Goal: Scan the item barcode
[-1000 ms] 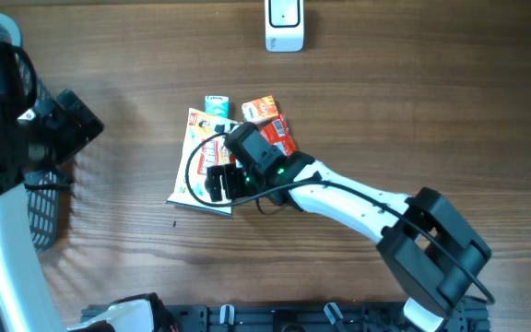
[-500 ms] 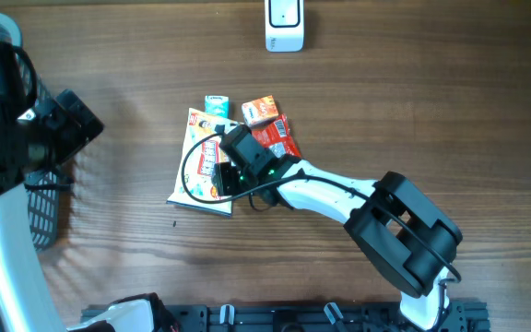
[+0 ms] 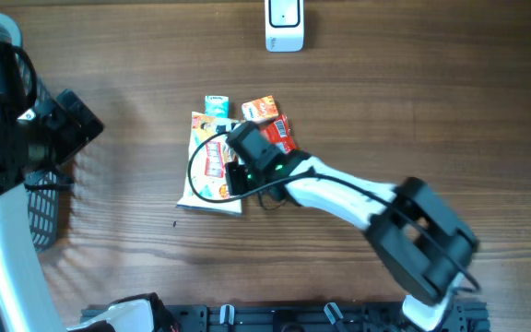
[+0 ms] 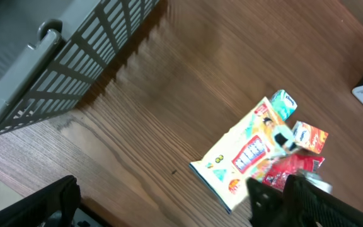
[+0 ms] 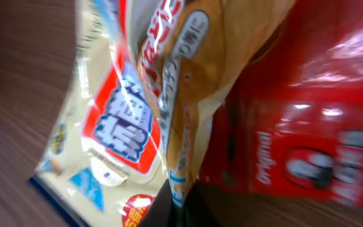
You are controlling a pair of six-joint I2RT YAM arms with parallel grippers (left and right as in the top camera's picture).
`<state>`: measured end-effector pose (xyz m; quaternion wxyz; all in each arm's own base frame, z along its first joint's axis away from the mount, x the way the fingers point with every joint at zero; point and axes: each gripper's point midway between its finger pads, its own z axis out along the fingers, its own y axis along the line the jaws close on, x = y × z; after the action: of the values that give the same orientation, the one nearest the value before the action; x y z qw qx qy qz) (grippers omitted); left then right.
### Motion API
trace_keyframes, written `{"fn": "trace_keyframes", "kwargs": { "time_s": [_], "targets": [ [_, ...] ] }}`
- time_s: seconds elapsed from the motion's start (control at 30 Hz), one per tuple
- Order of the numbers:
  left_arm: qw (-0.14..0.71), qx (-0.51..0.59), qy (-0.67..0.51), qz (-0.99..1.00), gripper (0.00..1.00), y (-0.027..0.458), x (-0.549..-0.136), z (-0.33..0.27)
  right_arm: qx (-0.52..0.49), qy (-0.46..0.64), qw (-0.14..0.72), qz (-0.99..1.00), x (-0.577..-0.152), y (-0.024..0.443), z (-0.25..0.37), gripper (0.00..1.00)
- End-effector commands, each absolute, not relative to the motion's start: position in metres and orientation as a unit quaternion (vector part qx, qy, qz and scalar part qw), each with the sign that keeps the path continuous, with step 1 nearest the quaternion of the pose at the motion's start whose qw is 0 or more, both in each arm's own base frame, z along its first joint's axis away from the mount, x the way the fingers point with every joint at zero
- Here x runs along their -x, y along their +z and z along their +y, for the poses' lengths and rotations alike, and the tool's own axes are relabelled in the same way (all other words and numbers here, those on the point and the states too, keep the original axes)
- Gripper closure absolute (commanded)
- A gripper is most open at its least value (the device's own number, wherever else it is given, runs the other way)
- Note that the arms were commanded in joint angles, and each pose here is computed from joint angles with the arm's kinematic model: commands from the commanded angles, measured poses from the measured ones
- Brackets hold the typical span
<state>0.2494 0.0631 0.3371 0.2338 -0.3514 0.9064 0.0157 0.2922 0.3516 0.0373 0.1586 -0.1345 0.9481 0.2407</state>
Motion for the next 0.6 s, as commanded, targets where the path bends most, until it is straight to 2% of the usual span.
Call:
{"fn": "trace_keyframes", "kwargs": {
  "time_s": [0.0, 0.13, 0.23, 0.33, 0.43, 0.5, 0.57],
  "targets": [
    [0.236, 0.356, 0.015, 0.904, 0.00, 0.339, -0.249, 0.065, 0.179, 0.263, 0.263, 0.911, -0.308, 0.129, 0.342, 0.96],
    [0.236, 0.356, 0.015, 0.904, 0.00, 0.339, -0.249, 0.065, 0.149, 0.203, 0.364, 0.897, -0.321, 0.192, 0.301, 0.96],
    [0.236, 0.356, 0.015, 0.904, 0.00, 0.339, -0.249, 0.065, 0.110, 0.109, 0.418, 0.895, -0.330, 0.213, 0.256, 0.96],
    [0.236, 0.356, 0.015, 0.904, 0.00, 0.339, -0.249, 0.065, 0.097, 0.025, 0.436, 0.894, -0.331, 0.219, 0.220, 0.96],
    [0.236, 0.356, 0.015, 0.904, 0.00, 0.339, -0.249, 0.065, 0.109, 0.024, 0.413, 0.904, -0.324, 0.209, 0.220, 0.95],
    [0.236, 0.356, 0.015, 0.904, 0.00, 0.339, -0.249, 0.065, 0.129, 0.055, 0.389, 0.911, -0.317, 0.200, 0.233, 0.82],
    [0.236, 0.356, 0.015, 0.904, 0.00, 0.339, -0.249, 0.065, 0.152, 0.087, 0.356, 0.918, -0.310, 0.186, 0.248, 0.64]
  ]
}}
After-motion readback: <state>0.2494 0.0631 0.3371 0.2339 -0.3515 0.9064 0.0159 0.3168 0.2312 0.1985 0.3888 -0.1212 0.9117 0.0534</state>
